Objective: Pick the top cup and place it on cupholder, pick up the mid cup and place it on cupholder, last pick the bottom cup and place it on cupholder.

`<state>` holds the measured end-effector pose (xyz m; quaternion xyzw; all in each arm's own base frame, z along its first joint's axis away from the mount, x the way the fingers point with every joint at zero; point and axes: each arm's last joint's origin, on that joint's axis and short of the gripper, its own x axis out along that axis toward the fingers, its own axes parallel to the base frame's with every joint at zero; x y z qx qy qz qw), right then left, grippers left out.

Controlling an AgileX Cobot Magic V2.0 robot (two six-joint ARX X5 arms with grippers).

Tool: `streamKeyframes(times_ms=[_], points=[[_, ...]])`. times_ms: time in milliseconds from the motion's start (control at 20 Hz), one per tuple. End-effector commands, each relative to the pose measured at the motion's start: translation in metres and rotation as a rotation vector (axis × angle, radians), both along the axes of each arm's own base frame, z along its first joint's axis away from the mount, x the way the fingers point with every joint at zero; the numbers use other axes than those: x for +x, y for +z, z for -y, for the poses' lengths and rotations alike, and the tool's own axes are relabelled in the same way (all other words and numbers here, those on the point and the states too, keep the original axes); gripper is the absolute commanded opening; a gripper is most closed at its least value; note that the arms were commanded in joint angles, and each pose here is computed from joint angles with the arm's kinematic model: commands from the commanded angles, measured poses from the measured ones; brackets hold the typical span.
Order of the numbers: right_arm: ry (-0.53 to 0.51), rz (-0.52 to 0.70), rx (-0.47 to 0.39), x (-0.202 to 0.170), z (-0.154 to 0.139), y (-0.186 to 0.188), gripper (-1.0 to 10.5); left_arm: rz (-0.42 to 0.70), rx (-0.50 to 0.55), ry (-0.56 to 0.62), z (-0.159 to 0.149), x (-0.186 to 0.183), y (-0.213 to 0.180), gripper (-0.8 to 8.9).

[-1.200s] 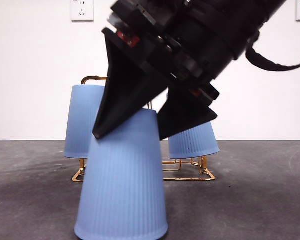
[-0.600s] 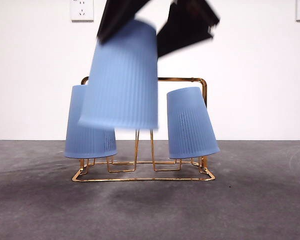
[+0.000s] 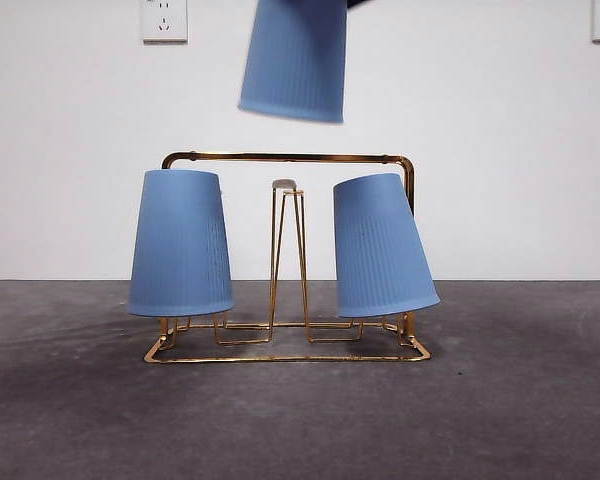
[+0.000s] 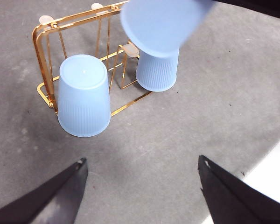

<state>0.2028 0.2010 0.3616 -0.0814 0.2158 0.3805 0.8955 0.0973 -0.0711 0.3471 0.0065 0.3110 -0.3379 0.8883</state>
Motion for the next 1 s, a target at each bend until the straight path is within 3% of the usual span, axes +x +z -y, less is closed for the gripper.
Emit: streamKeyframes(times_ms=[50,600,900,1000], points=[[0.013,0.000,0.004,0.013,-0.008,-0.004,2.8,0.013,-0.013,-0.009,0.001,0.000,0.005,3.74],[0.003,-0.135,-0.113,0.057,-0.033,-0.066,3.3,0.019,-0.016,-0.008,0.001,0.000,0.005,3.74],[-0.004,-0.150,-0.131,0.060,-0.031,-0.071,3.5,0.023,-0.019,-0.009,0.001,0.000,0.005,3.74],[-0.003,-0.166,-0.145,0.059,-0.030,-0.072,4.0,0.027,-0.022,-0.009,0.002,0.001,0.006,3.74]])
